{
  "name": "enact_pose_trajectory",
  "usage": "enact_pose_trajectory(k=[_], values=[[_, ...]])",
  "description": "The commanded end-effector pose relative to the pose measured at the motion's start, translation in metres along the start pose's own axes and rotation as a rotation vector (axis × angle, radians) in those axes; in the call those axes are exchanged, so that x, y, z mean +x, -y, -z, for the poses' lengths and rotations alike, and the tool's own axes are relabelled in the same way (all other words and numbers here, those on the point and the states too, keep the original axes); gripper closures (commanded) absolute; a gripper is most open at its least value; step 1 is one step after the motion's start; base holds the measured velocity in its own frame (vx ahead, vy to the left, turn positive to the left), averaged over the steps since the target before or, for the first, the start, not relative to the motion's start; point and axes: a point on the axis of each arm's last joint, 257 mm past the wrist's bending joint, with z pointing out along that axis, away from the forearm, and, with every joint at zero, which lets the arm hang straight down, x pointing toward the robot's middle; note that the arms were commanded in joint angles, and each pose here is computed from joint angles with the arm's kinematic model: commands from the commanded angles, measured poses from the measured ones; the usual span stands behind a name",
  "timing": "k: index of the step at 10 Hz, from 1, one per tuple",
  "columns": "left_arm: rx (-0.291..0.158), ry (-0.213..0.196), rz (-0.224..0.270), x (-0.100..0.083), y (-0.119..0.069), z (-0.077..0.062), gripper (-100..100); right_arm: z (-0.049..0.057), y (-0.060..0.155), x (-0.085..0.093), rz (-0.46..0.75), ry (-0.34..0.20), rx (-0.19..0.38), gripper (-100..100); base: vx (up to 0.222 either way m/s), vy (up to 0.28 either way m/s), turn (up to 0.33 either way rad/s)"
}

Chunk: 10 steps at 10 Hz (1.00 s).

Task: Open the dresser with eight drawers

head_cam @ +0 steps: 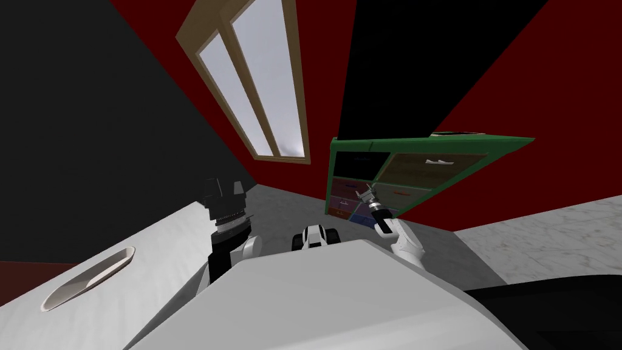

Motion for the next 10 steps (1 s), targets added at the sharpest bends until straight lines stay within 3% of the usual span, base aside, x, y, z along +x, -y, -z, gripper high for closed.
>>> enact_pose_trajectory(k=[1, 7, 10], values=[[0.000, 0.000, 0.000, 0.000, 0.000, 0.000, 0, 0.007, 0.011, 0.005, 0.097, -0.014, 0.006, -100, 0.076, 0.028, -0.026], [0.000, 0.000, 0.000, 0.000, 0.000, 0.000, 0, 0.026, -0.013, 0.002, 0.071, -0.088, 0.033, -100, 0.054, 0.017, -0.018], [0.000, 0.000, 0.000, 0.000, 0.000, 0.000, 0, 0.028, -0.019, 0.000, 0.050, -0.099, 0.037, -100, 0.010, 0.005, -0.004]])
